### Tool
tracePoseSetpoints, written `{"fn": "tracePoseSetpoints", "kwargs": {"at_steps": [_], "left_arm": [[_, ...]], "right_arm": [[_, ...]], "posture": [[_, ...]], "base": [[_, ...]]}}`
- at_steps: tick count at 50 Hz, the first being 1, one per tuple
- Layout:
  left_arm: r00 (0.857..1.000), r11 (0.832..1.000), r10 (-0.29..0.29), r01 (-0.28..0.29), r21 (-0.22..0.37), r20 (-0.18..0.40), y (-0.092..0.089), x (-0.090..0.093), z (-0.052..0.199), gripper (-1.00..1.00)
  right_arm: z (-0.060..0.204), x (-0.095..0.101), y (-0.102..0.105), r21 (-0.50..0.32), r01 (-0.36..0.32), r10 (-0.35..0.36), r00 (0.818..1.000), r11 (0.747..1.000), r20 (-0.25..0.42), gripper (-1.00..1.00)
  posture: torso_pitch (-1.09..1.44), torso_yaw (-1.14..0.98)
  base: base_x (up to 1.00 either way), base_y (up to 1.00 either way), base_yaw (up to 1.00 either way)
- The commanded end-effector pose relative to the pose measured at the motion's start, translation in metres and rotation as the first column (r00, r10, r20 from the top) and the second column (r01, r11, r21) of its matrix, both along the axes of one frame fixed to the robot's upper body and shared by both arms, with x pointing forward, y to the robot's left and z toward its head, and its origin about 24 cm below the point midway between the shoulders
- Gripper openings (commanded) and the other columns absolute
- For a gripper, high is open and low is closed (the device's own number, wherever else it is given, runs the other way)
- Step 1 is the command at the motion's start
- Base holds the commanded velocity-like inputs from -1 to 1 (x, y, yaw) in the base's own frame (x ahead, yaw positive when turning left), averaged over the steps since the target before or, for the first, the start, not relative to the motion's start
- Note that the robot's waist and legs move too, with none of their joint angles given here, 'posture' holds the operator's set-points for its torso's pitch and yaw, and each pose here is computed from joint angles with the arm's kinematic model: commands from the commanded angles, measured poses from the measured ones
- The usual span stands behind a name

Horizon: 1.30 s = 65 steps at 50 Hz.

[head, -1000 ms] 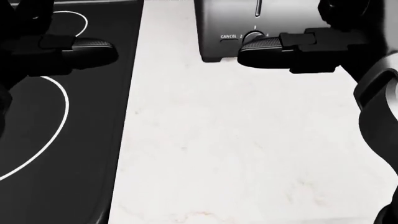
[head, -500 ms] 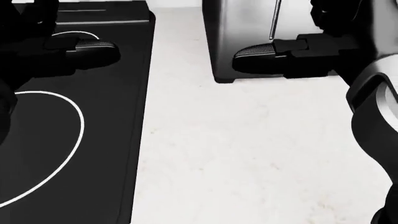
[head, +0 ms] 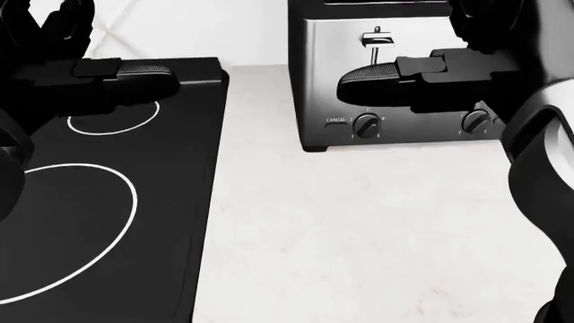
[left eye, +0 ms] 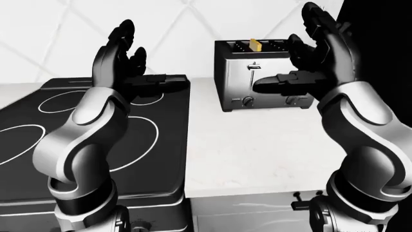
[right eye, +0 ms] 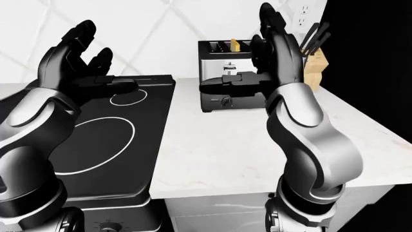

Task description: Push down the lever of the toaster to turn it on.

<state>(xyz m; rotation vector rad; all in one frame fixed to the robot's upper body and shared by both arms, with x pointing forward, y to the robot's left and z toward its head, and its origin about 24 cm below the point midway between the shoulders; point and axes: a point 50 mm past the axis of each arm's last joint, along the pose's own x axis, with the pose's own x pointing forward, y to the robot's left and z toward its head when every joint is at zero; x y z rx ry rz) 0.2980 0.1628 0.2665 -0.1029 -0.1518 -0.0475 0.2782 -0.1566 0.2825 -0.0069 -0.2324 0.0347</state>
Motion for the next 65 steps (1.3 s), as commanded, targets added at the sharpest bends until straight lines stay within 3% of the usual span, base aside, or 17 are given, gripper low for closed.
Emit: {"fn": "tracePoseSetpoints", "kwargs": {"at_steps": [1, 24, 38, 65], "left_arm": [[0.996, 1.000, 0.004, -0.004, -0.004, 0.090, 0.001, -0.004, 0.016, 1.00], [0.994, 1.000, 0.006, -0.006, 0.000, 0.109, 0.000, -0.007, 0.019, 1.00], [0.992, 1.000, 0.017, -0.016, -0.008, 0.122, 0.003, -0.009, 0.024, 1.00], [0.993, 1.000, 0.016, -0.016, -0.001, 0.118, 0.002, -0.008, 0.022, 1.00]], "right_arm": [[0.013, -0.004, 0.000, 0.005, 0.002, -0.003, 0.997, 1.000, 0.076, 1.00], [0.017, -0.007, 0.008, -0.006, -0.015, 0.015, 0.997, 1.000, 0.077, 1.00], [0.021, 0.014, 0.026, -0.113, 0.004, 0.002, 0.999, 0.994, 0.047, 1.00], [-0.021, 0.034, 0.032, -0.124, -0.008, 0.001, 0.998, 0.992, -0.057, 1.00]], "posture": [[-0.35, 0.00], [-0.46, 0.00], [-0.46, 0.00], [-0.46, 0.00]], "base": [[0.00, 0.00, 0.00], [0.00, 0.00, 0.00], [0.00, 0.00, 0.00], [0.00, 0.00, 0.00]]}}
